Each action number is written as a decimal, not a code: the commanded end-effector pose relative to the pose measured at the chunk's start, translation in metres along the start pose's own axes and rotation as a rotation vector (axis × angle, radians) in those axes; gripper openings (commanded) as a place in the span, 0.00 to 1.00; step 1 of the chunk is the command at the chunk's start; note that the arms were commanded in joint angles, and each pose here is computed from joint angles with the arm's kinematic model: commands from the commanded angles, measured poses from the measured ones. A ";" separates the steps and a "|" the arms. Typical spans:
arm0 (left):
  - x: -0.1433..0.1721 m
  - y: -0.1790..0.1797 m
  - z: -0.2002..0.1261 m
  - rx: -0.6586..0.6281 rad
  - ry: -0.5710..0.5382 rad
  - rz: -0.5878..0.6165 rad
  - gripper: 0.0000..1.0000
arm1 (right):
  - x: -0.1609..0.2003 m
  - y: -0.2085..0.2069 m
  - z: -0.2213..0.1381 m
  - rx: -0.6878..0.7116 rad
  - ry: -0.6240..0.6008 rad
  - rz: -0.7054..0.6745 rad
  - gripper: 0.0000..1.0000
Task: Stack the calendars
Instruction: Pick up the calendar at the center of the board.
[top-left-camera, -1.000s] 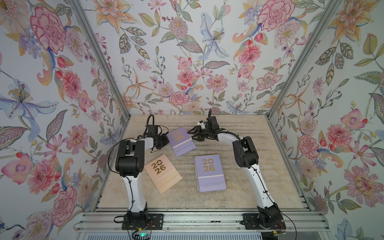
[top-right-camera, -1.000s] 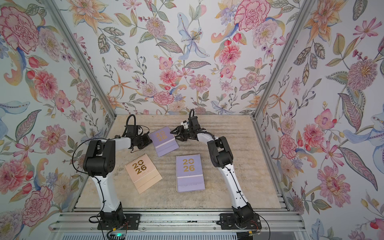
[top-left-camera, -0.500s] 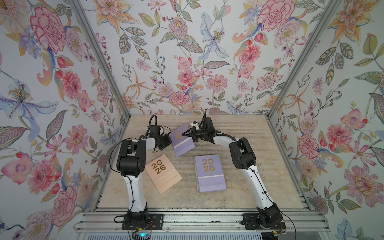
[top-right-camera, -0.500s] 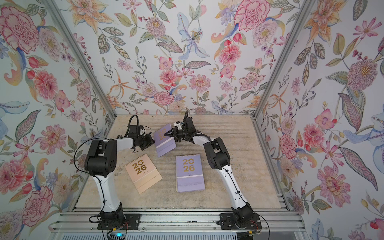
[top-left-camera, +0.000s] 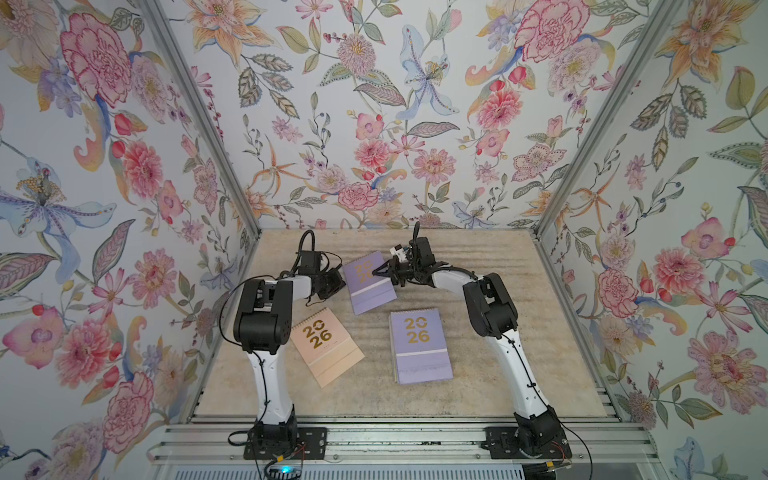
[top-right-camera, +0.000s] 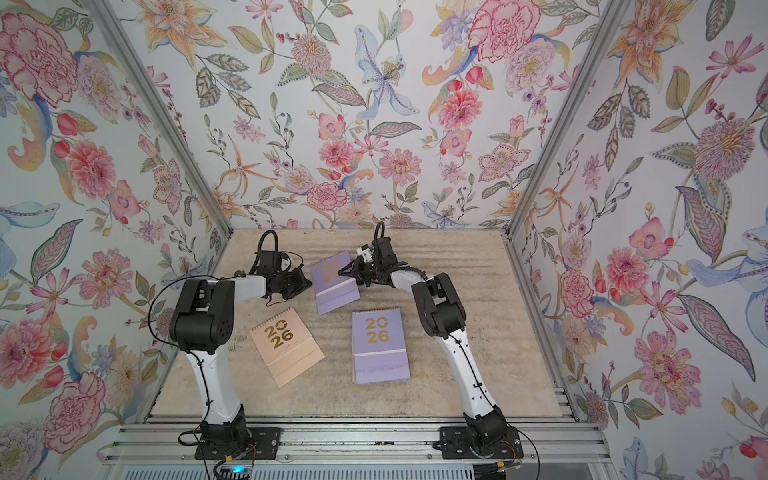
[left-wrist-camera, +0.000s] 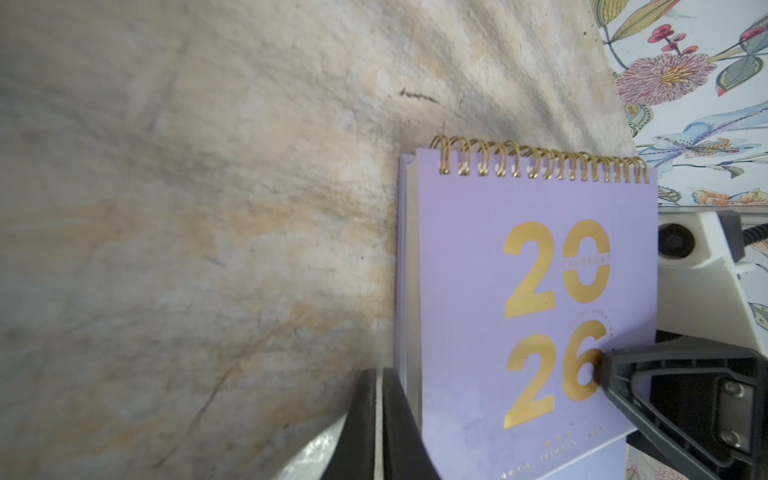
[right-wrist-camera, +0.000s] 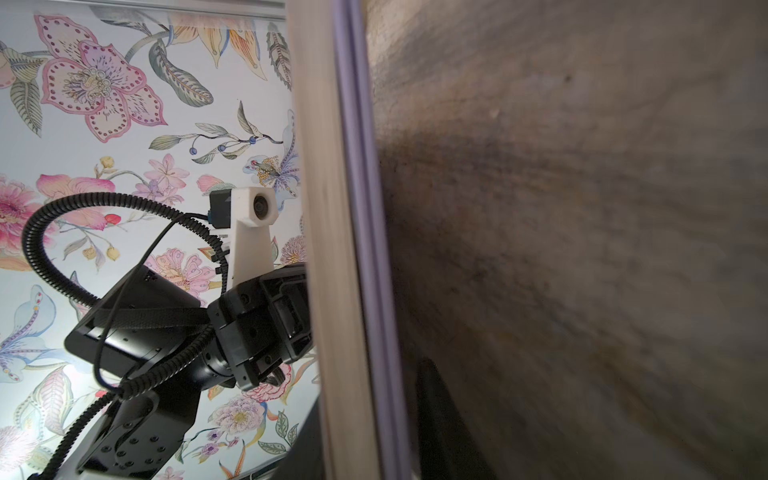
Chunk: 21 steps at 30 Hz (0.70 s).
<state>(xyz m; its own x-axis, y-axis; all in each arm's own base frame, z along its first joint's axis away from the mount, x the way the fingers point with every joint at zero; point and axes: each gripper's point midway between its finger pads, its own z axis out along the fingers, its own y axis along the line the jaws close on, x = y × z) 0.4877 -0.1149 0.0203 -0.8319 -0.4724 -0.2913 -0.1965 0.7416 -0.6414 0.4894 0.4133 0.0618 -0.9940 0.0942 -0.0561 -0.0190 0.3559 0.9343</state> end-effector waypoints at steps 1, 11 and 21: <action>0.017 0.003 -0.002 -0.017 0.043 -0.017 0.10 | -0.004 0.036 -0.017 -0.021 -0.036 -0.079 0.28; 0.015 -0.011 -0.020 0.015 0.015 -0.008 0.09 | 0.001 0.043 -0.025 -0.003 -0.057 -0.100 0.06; 0.012 -0.037 -0.061 0.060 -0.054 0.018 0.09 | 0.003 0.082 -0.059 -0.095 -0.144 -0.142 0.00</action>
<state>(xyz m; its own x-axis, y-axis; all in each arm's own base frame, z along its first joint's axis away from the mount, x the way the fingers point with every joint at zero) 0.4619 -0.1146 0.0688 -0.8115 -0.4798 -0.3336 -0.1602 0.7317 -0.6625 0.4714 0.3926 0.0994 -0.9815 0.1436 -0.1269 -0.0654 0.3714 0.9261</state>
